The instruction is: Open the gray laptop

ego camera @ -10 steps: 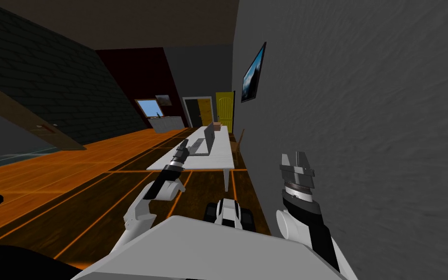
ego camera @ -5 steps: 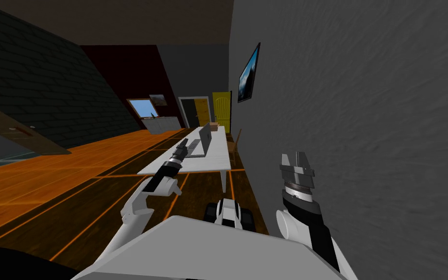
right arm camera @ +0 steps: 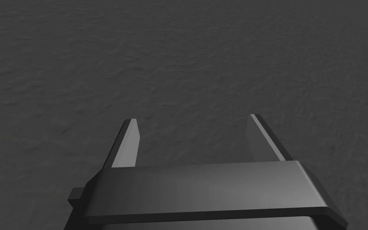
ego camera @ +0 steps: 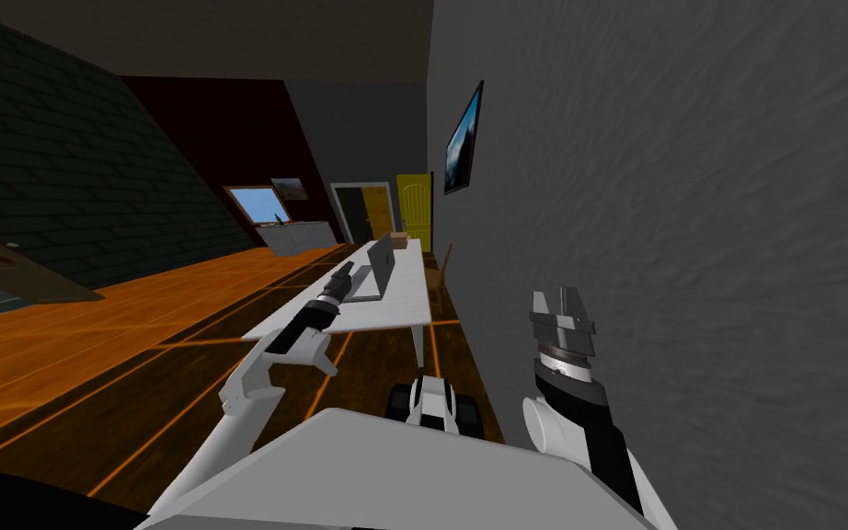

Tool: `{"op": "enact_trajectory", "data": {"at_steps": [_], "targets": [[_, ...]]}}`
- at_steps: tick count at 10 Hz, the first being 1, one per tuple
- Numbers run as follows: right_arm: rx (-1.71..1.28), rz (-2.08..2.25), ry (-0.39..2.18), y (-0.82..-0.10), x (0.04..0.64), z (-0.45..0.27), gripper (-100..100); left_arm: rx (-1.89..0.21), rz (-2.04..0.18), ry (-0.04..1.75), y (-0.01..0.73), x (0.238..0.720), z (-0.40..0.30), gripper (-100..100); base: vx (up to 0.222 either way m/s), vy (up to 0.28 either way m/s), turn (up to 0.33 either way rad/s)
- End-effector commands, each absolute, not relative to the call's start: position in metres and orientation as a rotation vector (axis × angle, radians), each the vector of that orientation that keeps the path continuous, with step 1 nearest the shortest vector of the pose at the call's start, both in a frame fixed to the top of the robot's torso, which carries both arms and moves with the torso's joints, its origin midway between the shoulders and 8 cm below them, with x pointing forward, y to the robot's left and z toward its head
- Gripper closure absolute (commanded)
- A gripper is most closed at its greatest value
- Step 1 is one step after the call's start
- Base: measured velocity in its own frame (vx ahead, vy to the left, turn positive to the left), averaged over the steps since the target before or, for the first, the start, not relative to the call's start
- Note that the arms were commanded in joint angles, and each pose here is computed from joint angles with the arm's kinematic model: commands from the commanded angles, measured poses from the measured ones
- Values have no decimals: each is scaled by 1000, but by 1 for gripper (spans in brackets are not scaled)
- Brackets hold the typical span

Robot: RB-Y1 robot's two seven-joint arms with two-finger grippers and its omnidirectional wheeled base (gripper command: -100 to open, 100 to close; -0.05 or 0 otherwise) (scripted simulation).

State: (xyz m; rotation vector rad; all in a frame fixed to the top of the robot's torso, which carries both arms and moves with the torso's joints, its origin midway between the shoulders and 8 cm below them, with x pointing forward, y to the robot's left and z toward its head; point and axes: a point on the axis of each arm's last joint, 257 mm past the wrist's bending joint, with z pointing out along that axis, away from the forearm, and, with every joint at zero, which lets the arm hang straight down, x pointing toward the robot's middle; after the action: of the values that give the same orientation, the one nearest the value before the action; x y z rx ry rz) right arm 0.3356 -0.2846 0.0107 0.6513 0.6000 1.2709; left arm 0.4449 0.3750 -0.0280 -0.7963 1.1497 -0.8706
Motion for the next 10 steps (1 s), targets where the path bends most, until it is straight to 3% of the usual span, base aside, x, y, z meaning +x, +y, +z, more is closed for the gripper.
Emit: {"op": "enact_trajectory", "data": {"at_steps": [1,10], "targets": [[651,1271,600,-285,336,11,0,-817,-820,1180,390,450,-28,-100,37,-22,-85],[651,1271,600,-285,336,11,0,-897,-656,1245,440,460,-23,-100,34,-28,-68]]}}
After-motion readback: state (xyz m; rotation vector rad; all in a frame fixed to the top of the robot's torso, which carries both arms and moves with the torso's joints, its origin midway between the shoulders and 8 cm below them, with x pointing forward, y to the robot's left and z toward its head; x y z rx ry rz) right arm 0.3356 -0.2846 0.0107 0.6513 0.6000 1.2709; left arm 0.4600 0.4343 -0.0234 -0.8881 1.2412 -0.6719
